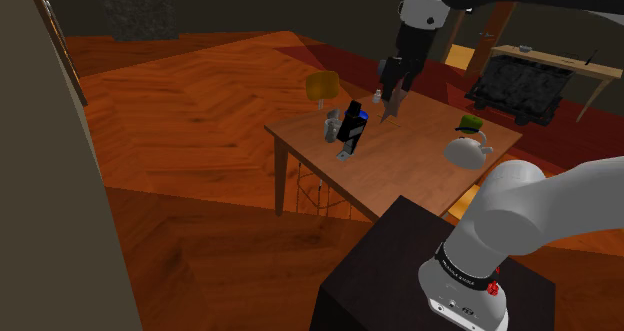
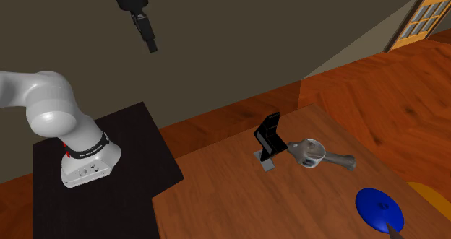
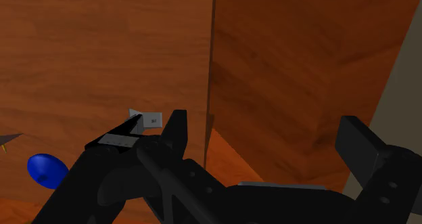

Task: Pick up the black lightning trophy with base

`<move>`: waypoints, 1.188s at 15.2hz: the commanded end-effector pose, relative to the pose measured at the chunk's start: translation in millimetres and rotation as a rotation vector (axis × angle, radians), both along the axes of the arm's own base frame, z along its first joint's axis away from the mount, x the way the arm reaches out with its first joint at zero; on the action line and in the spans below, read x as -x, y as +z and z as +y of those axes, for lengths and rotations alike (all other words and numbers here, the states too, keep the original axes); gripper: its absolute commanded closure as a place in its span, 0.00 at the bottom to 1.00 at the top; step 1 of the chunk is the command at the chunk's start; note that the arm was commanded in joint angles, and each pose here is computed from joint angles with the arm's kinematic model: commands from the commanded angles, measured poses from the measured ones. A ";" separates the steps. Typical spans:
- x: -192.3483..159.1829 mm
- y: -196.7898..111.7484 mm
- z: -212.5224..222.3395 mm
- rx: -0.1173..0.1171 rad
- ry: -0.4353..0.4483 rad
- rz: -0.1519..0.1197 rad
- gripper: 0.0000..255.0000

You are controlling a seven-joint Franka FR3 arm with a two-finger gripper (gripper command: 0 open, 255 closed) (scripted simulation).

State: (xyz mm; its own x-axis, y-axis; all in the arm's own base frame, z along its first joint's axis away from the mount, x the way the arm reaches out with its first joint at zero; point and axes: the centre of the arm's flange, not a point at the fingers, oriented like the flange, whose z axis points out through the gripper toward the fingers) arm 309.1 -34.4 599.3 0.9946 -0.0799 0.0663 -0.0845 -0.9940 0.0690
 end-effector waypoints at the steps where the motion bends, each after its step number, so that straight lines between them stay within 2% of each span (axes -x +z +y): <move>1: 0.0 0.0 0.0 0.000 0.000 0.000 0.00; 9: -10.9 -50.8 -94.9 -0.006 0.247 0.014 0.00; 18: -49.5 -109.1 -194.4 -0.013 0.525 0.030 0.00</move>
State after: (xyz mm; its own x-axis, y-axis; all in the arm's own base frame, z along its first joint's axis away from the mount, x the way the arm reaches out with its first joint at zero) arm 354.0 -216.7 497.5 0.9172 0.3962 0.0418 0.3941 -0.9177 0.0502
